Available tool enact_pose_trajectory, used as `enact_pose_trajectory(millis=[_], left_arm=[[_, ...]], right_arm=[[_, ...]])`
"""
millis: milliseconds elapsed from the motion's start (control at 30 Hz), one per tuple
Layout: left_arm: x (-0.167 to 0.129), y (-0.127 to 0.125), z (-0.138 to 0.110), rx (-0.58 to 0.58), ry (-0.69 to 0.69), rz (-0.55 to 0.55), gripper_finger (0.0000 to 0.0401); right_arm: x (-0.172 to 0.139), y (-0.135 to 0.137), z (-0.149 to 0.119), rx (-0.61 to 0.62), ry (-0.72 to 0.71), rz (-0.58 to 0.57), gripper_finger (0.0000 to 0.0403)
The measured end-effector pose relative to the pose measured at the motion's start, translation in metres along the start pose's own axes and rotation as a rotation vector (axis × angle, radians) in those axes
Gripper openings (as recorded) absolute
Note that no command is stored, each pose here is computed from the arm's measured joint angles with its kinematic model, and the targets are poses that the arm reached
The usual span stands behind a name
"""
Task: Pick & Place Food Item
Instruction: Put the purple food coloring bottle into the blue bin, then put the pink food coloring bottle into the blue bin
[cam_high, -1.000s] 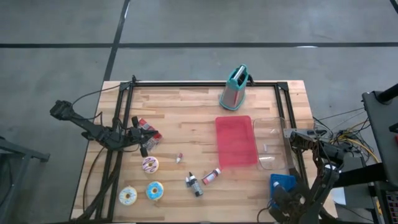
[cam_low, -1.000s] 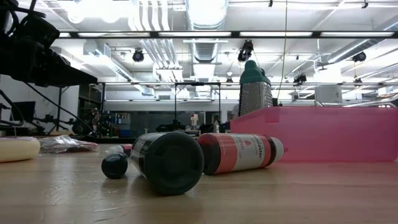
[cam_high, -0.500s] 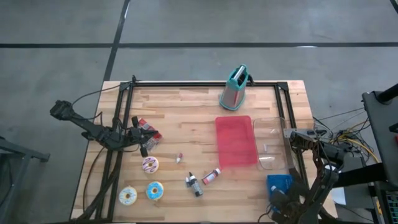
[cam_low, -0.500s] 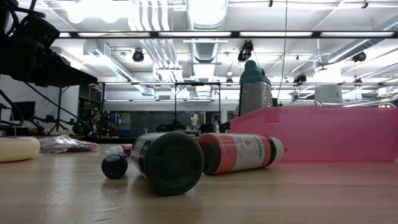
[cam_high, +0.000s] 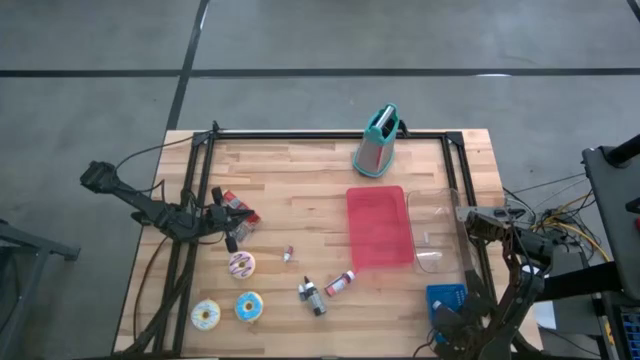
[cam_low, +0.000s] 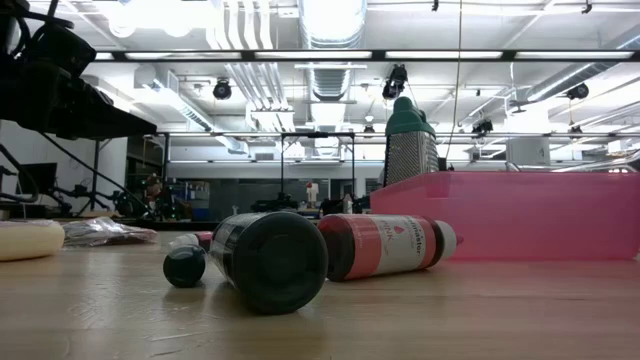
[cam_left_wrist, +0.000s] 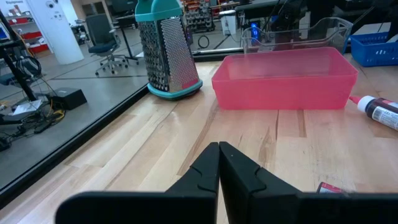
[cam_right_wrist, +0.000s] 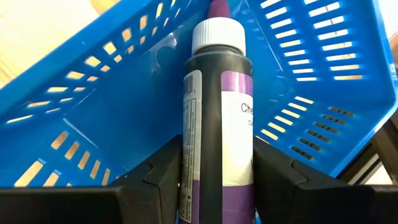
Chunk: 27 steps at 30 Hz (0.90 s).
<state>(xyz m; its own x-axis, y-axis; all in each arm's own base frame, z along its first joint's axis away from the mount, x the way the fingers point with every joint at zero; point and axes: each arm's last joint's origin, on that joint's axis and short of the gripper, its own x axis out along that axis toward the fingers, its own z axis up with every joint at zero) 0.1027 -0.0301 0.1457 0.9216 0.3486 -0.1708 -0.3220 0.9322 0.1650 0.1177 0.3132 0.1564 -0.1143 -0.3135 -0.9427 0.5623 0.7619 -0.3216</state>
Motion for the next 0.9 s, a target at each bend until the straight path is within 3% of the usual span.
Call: enact_pose_trajectory(millis=[333, 500, 900], left_arm=[[0.0000, 0.0000, 0.0001, 0.000, 0.000, 0.000, 0.0012], [0.0000, 0.0000, 0.0000, 0.000, 0.000, 0.000, 0.0012], [0.0000, 0.0000, 0.0000, 0.000, 0.000, 0.000, 0.0012]], right_arm=[[0.0006, 0.0019, 0.0008, 0.005, 0.001, 0.018, 0.0154], [0.0038, 0.0008, 0.0015, 0.101, -0.009, 0.008, 0.0179], [0.0047, 0.0007, 0.0016, 0.105, -0.009, 0.007, 0.0230]])
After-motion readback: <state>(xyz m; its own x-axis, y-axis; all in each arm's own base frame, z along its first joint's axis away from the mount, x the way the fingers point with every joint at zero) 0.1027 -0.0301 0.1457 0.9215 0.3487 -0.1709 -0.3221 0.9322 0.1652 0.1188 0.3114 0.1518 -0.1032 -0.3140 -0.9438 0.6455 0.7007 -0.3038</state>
